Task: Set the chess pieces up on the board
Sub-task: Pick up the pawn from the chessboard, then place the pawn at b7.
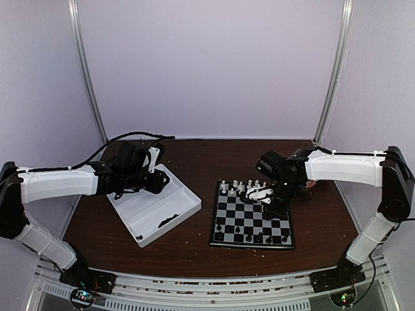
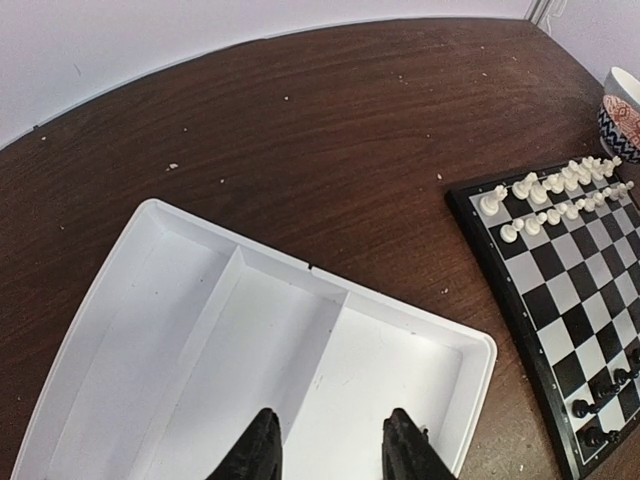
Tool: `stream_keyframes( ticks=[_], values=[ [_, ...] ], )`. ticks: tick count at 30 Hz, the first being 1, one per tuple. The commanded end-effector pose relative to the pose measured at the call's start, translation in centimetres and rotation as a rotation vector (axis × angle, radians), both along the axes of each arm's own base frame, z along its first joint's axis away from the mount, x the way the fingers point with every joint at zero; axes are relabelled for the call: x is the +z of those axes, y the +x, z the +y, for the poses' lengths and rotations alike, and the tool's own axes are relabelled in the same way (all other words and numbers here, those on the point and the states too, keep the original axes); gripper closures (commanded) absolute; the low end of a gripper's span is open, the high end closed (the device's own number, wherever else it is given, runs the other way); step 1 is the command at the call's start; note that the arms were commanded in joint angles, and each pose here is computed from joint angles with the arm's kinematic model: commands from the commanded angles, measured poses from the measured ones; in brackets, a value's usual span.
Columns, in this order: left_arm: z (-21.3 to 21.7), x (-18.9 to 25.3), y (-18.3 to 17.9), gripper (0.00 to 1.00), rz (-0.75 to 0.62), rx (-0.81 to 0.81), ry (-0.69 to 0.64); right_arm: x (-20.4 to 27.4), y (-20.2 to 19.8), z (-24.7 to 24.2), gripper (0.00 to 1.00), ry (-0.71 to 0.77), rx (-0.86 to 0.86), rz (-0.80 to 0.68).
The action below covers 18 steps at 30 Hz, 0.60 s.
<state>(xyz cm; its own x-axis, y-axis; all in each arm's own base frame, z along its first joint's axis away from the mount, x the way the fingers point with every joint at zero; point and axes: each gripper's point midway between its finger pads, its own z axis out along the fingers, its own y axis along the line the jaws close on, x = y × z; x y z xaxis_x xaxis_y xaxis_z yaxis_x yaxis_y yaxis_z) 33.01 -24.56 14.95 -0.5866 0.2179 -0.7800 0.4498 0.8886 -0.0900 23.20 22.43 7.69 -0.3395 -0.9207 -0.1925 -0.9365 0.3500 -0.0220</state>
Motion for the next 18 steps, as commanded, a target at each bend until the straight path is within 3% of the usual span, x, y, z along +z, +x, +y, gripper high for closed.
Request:
stream_keyframes(
  ticks=[1, 18],
  values=[
    [-0.7, 1.3, 0.6, 0.65, -0.022, -0.018, -0.019, -0.1, -0.1, 1.6, 0.93, 0.076, 0.037, 0.001],
    [-0.3, 1.0, 0.5, 0.65, -0.016, -0.002, -0.012, -2.5, -1.8, 3.0, 0.92, 0.037, 0.111, 0.065]
  ],
)
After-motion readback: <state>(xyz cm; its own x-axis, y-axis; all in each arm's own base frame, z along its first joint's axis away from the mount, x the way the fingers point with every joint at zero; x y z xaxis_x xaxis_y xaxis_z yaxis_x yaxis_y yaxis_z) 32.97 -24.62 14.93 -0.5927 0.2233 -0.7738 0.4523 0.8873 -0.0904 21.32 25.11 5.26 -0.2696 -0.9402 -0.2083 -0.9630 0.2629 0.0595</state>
